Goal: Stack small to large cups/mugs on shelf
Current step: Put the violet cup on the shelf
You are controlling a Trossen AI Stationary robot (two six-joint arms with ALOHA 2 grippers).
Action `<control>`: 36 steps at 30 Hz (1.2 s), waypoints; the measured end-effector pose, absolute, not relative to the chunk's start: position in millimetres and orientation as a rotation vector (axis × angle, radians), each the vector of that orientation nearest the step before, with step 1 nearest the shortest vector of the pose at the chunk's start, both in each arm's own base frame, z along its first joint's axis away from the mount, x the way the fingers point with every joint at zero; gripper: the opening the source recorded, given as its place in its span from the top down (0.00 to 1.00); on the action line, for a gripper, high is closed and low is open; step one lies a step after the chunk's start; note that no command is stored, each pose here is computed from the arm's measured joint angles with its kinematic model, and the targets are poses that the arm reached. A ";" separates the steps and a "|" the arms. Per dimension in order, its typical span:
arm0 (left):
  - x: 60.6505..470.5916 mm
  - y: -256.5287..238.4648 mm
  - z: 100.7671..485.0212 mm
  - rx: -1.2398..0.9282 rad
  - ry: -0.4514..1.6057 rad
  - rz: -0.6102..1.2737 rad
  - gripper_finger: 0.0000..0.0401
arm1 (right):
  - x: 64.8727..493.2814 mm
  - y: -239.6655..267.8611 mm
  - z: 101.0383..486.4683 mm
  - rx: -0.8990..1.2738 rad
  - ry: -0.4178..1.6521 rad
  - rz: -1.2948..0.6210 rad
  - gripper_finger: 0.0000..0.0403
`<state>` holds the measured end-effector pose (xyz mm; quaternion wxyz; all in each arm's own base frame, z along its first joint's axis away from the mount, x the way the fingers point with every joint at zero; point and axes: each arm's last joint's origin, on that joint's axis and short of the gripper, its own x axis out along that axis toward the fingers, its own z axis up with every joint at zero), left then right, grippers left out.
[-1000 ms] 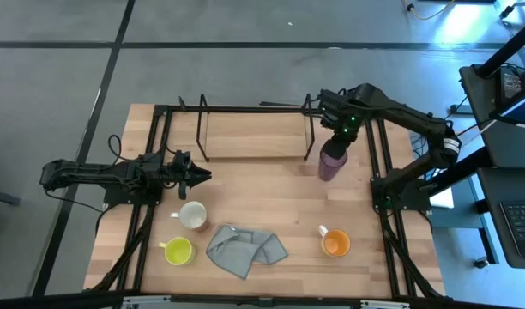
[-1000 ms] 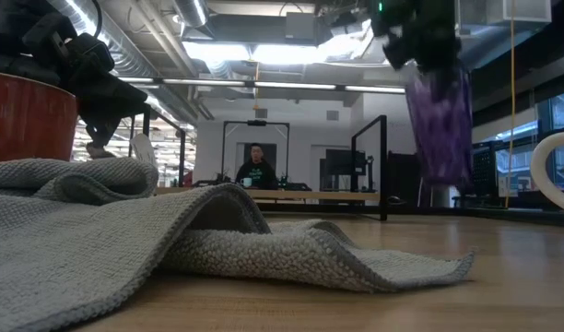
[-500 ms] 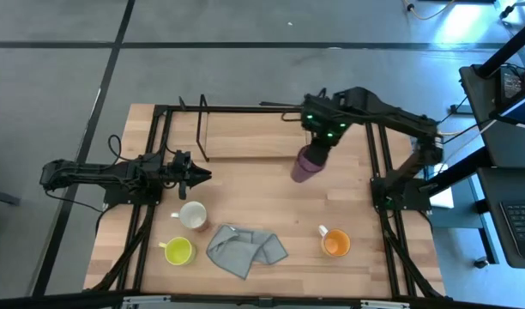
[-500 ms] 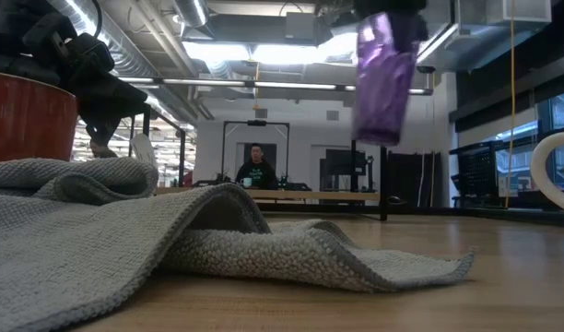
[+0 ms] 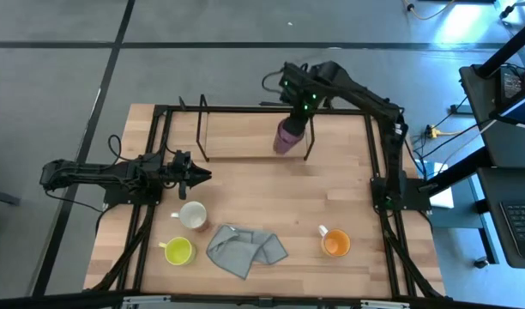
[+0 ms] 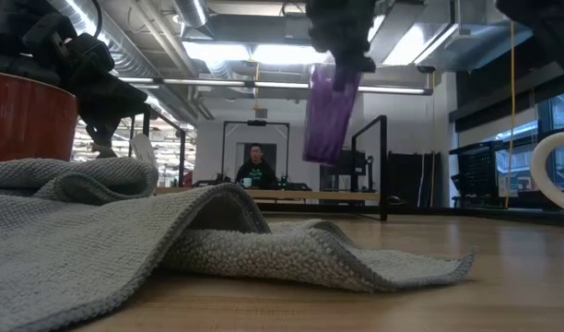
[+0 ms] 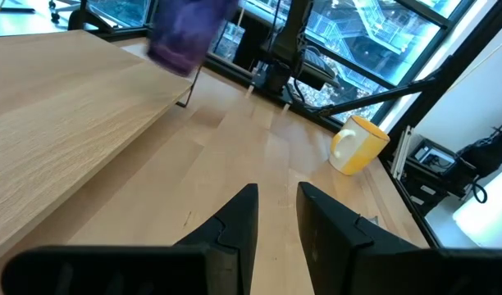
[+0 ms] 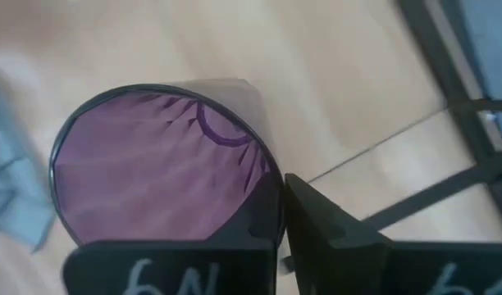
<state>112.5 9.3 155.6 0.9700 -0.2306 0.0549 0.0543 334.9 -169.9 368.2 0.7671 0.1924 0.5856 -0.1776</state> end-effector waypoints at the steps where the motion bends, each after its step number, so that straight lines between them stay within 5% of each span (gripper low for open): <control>1: 112.5 9.3 155.6 -0.466 0.111 0.110 0.80 | 333.1 -177.5 365.5 0.417 1.280 -0.394 0.96; 15: 112.5 9.3 155.6 -0.466 0.111 0.110 0.80 | 327.5 -228.8 338.6 0.356 1.341 -0.481 0.96; 36: 112.5 9.3 155.6 -0.466 0.111 0.110 0.80 | 337.6 -233.8 325.3 0.498 1.300 -0.442 0.96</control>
